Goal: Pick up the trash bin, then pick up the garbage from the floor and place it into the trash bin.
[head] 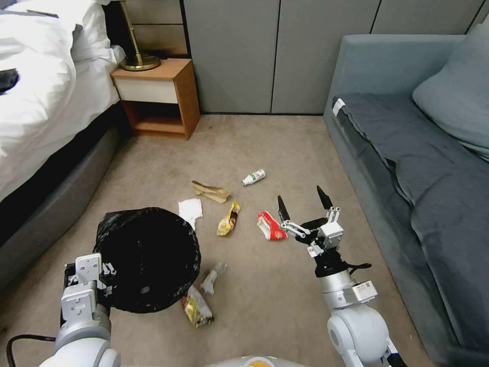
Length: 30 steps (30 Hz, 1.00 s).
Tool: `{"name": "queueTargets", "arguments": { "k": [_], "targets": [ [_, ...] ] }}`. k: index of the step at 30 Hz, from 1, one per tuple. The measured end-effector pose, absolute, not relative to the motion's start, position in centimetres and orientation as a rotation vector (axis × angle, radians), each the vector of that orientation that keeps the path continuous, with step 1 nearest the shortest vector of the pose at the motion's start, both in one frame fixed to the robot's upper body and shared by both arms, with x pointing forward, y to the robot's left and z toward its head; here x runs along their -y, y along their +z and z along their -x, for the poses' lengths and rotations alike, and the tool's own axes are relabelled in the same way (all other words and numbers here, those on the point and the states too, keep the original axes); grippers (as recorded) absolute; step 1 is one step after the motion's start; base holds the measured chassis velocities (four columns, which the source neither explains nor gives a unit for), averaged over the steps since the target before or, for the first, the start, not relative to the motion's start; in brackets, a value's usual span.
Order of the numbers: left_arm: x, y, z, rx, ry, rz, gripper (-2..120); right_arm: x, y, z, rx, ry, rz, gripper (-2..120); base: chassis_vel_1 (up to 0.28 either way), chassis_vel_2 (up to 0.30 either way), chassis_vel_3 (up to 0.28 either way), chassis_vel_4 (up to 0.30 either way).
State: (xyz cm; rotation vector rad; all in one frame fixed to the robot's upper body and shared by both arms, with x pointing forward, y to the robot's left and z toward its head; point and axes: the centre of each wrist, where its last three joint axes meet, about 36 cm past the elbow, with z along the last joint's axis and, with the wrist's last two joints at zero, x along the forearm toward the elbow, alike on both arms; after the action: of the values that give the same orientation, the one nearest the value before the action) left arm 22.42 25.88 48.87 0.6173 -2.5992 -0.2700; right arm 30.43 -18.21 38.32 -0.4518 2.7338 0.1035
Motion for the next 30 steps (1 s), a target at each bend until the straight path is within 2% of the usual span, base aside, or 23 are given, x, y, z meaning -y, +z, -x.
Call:
{"name": "queueTargets", "arguments": {
  "k": [25, 30],
  "targets": [
    [-26.0, 50.0, -21.8, 2.61, -0.264, -0.642, 1, 18.1, 39.0, -33.2, -2.785, 0.032, 0.464, 100, 0.003, -0.004, -0.01, 0.003],
    [-26.5, 51.0, -21.7, 2.618, -0.238, -0.695, 1, 16.1, 39.0, -35.1, -2.988, 0.129, 0.701, 100, 0.0, 0.0, 0.0, 0.0]
  ]
}}
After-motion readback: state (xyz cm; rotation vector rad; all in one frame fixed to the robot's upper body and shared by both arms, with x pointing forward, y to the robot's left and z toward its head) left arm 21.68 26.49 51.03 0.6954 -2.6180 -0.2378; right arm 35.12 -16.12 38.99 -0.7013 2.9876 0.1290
